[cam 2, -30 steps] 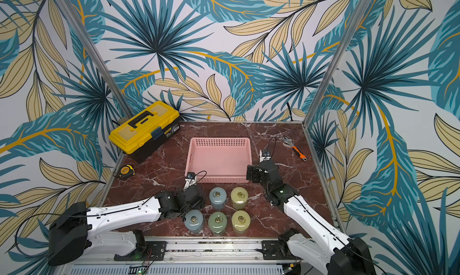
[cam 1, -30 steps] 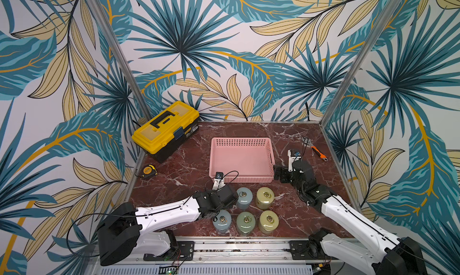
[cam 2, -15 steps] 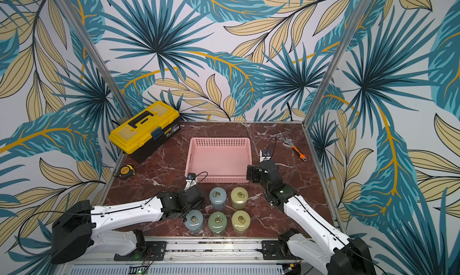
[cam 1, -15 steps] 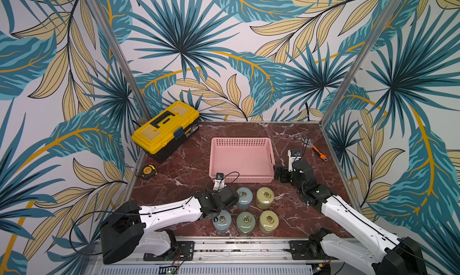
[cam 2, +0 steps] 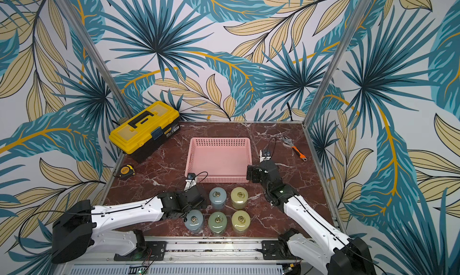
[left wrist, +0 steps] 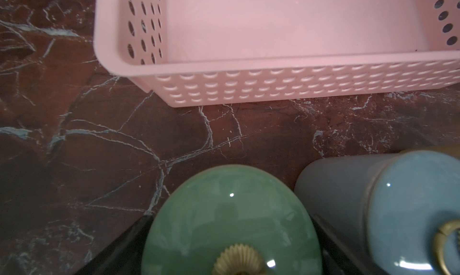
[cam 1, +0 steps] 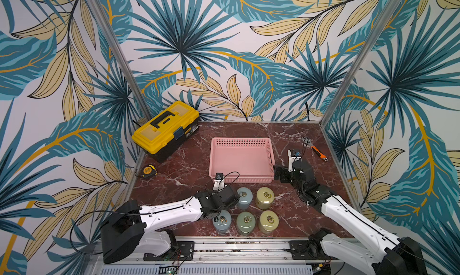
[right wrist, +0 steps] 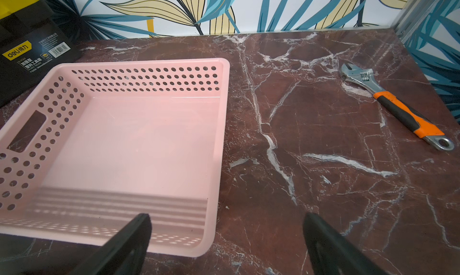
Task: Take the tea canister out of the basket
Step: Place the tea canister at the center of the board, then reset both arms
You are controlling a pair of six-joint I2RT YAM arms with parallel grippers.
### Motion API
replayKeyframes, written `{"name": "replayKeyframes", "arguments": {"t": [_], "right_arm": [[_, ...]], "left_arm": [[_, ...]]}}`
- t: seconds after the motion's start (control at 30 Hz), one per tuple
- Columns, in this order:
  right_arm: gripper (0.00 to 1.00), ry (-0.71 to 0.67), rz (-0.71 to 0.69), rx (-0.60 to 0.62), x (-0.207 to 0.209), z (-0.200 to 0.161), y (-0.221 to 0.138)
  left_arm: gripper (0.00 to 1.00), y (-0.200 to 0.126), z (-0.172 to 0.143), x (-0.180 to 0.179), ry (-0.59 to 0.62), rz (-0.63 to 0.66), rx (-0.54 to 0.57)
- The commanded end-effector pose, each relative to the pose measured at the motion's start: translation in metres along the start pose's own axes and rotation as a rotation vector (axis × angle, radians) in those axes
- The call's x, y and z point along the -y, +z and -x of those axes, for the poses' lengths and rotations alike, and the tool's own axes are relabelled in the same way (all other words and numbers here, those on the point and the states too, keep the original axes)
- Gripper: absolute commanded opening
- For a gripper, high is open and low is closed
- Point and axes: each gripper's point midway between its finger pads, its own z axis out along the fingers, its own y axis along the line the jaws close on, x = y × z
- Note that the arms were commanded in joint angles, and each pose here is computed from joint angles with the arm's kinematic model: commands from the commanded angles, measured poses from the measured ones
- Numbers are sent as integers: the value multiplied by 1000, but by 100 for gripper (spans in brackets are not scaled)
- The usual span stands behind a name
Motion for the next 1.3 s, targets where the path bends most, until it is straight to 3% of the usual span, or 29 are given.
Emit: {"name": "replayKeyframes", "arguments": {"t": [0.0,0.27,0.5,1.1,1.27], "right_arm": [[99,7,-12,11,4,-3,0],[99,24,15,39,1,2,-5],[99,31,28,85,1,8,-10],[99,-5,-4,125,15,23,-46],[99,-5,2,143,17,26,-54]], "left_arm": [[100,-13,16,7,-17,-13,38],[100,-35,39,12,-11,-42,86],[100,-60,67,3,7,-22,195],[100,-138,133,-60,67,18,768],[100,-145,141,-74,117,57,867]]}}
